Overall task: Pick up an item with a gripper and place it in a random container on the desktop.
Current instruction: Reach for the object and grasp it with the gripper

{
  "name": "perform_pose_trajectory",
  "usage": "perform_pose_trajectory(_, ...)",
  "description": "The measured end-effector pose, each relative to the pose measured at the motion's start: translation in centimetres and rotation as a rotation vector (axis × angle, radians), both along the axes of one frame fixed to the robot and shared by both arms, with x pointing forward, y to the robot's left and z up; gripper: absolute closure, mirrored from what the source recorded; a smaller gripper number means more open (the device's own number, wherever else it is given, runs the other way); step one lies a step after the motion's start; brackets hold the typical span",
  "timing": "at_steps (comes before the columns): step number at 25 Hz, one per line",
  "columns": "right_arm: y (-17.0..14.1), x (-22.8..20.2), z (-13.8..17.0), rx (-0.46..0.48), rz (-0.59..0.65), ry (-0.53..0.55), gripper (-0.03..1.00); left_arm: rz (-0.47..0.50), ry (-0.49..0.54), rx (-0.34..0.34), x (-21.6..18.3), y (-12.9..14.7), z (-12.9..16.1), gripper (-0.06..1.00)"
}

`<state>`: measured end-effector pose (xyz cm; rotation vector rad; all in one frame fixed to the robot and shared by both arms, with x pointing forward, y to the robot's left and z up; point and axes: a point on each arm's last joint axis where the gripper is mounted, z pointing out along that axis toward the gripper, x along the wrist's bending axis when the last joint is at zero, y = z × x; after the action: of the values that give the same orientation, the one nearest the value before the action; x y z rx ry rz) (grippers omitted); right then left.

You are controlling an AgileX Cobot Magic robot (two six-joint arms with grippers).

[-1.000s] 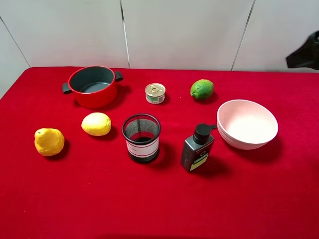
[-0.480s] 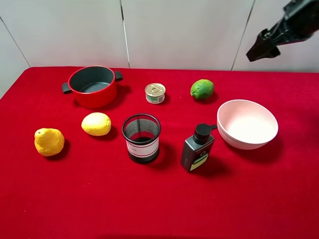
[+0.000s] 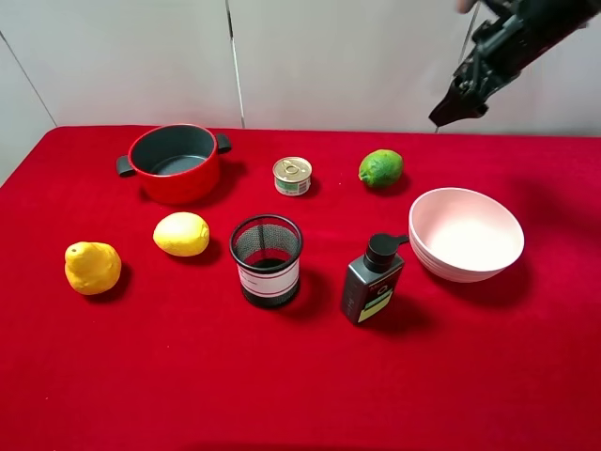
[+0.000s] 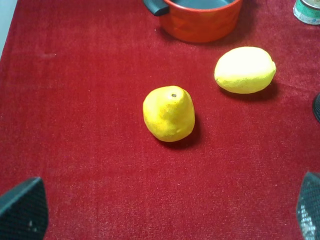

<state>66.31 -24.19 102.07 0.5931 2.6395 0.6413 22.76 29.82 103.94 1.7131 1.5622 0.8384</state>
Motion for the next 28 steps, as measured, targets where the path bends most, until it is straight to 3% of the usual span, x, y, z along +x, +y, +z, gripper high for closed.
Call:
perform_pose_trajectory(17, 5.7, 3.3, -5.0, -0.155, 0.250, 0.010, 0.28, 0.000, 0.000, 0.000, 0.0, 0.0, 0.0, -0.05)
perform_pose_trajectory(28, 7.1, 3.4, -8.5, -0.225, 0.386, 0.044, 0.28, 0.000, 0.000, 0.000, 0.0, 0.0, 0.0, -0.05)
